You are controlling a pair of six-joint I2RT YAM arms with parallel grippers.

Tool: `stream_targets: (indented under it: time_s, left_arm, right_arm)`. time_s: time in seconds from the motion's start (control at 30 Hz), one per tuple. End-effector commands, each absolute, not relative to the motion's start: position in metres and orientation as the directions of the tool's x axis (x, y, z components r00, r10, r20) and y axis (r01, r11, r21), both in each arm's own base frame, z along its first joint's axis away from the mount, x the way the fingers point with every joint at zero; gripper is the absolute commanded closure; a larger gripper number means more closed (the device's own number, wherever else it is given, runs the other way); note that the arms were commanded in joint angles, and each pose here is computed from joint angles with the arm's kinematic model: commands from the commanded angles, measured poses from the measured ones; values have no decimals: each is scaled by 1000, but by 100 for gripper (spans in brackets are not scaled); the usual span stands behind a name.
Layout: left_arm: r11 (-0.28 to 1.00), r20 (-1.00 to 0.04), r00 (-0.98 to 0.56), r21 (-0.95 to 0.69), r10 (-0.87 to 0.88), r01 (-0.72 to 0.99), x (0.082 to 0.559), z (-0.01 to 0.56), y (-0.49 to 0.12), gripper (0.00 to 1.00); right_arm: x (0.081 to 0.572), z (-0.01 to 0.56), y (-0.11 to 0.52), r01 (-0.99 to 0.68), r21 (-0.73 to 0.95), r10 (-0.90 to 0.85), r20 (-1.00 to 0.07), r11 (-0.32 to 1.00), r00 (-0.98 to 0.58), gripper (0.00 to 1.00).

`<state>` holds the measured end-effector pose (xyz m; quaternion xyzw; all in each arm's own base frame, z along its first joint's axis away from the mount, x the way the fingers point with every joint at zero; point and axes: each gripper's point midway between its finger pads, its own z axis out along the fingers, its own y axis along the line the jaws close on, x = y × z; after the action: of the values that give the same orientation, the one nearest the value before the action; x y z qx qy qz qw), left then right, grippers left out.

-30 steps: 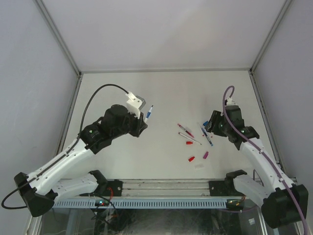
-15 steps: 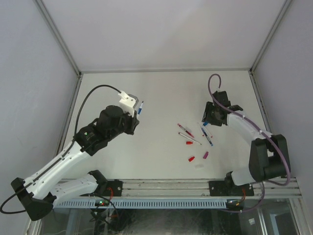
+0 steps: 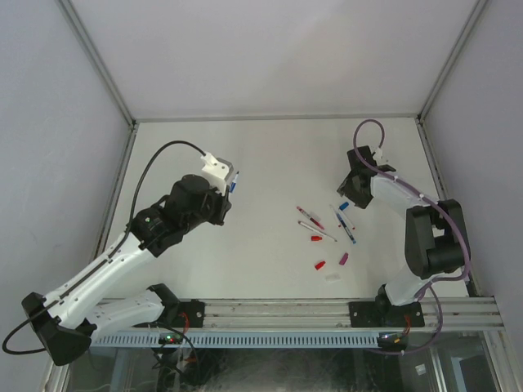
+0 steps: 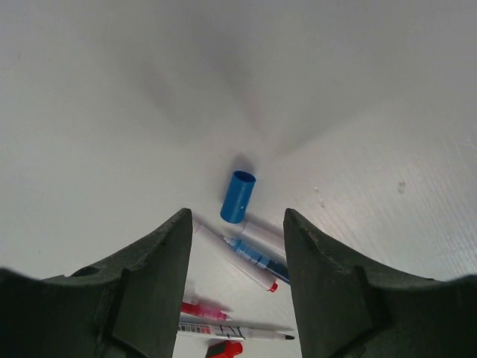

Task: Insert the pens into the pen caps
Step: Pick up the pen cap from the center of the board.

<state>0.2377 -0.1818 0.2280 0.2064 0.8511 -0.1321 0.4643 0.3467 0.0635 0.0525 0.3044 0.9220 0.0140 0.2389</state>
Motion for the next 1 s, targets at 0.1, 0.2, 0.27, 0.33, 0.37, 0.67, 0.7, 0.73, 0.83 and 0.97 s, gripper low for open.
stream_targets:
  time_s: [0.1, 0.2, 0.27, 0.33, 0.37, 0.67, 0.7, 0.73, 0.83, 0.97]
  left_arm:
    - [882, -855, -462, -12, 235, 471, 242, 232, -178, 100]
    - [882, -850, -468, -8, 242, 471, 242, 230, -178, 100]
    - [882, -847, -472, -7, 245, 471, 242, 228, -178, 100]
    - [881, -845, -474, -7, 247, 473, 243, 228, -179, 100]
    - [881, -844, -476, -8, 248, 474, 243, 227, -180, 100]
    - [877, -834, -485, -3, 263, 481, 243, 223, -181, 100]
    - [878, -835, -484, -3, 261, 479, 243, 224, -181, 100]
    - [878, -834, -485, -2, 262, 478, 244, 223, -180, 100]
    - [878, -830, -490, -1, 266, 479, 244, 222, -181, 100]
    - [885, -830, -490, 9, 266, 466, 245, 222, -177, 100]
  right_arm:
    - [364, 58, 65, 691, 185, 689, -438, 698, -578, 48]
    - [363, 46, 69, 692, 163, 687, -407, 703, -602, 50]
    - [362, 40, 71, 692, 153, 686, -393, 705, -613, 51]
    - [362, 35, 72, 695, 143, 686, -387, 705, -616, 52]
    - [361, 33, 72, 696, 139, 685, -385, 705, -618, 52]
    - [357, 20, 71, 693, 98, 671, -376, 715, -639, 58]
    - [357, 19, 72, 690, 95, 668, -374, 718, -643, 62]
    - [358, 17, 72, 685, 96, 665, -370, 722, -649, 65]
    - [357, 11, 75, 677, 95, 660, -354, 730, -663, 75]
    - [356, 7, 76, 675, 87, 658, -345, 732, -669, 85]
